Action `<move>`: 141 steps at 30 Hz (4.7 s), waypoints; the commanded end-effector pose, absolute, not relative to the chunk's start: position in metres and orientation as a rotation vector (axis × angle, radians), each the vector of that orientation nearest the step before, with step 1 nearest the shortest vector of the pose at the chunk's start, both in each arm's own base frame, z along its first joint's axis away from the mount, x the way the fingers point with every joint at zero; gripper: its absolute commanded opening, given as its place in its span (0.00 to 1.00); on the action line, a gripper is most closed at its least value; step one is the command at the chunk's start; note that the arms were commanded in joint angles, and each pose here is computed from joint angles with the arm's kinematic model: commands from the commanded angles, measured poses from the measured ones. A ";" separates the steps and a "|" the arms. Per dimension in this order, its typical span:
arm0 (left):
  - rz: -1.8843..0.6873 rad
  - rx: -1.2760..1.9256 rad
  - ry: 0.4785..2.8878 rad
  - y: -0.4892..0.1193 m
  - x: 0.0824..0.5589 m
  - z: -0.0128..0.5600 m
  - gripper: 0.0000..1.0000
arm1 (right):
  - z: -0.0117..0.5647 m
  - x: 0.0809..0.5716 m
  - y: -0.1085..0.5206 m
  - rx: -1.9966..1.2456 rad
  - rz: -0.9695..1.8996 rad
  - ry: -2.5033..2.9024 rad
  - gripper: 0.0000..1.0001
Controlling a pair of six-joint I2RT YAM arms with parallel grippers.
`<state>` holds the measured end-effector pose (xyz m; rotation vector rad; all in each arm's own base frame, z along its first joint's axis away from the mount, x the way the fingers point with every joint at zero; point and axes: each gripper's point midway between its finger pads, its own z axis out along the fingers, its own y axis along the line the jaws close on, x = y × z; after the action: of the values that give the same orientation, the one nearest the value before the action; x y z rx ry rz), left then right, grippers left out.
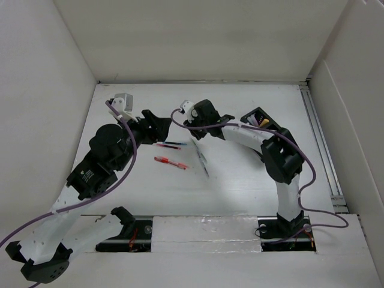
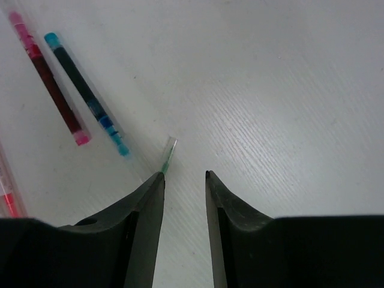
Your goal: Organize the desk
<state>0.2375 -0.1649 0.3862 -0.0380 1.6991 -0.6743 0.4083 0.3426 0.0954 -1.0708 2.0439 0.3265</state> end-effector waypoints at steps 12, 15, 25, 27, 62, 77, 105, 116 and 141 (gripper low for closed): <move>-0.671 -0.048 1.697 -0.162 0.237 0.380 0.69 | 0.053 0.411 0.374 -1.005 0.352 2.189 0.37; -0.677 -0.044 1.699 -0.163 0.236 0.379 0.69 | 0.047 0.410 0.374 -0.995 0.359 2.205 0.36; -0.658 -0.048 1.695 -0.159 0.237 0.381 0.69 | 0.033 0.406 0.359 -0.937 0.329 2.254 0.18; -0.658 -0.044 1.699 -0.161 0.238 0.381 0.69 | 0.037 0.407 0.356 -0.926 0.312 2.248 0.10; -0.743 0.059 1.707 -0.208 0.262 0.393 0.69 | 0.305 0.373 0.113 -0.404 0.295 1.545 0.00; -0.760 0.079 1.740 -0.223 0.271 0.385 0.67 | 0.303 0.389 0.073 -0.390 0.470 1.287 0.00; -0.644 -0.066 1.714 -0.177 0.261 0.384 0.64 | 0.209 0.333 0.222 -0.769 0.406 1.701 0.00; -0.546 -0.150 1.777 -0.153 0.256 0.351 0.56 | 0.110 0.318 0.335 -0.986 0.469 1.951 0.56; -0.649 -0.005 1.674 -0.163 0.238 0.399 0.58 | 0.063 0.326 0.341 -0.742 0.434 2.069 0.00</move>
<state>0.2422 -0.1663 0.3548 -0.0026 1.7864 -0.6023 0.3237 0.3338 0.0305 -0.8171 2.1491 0.3709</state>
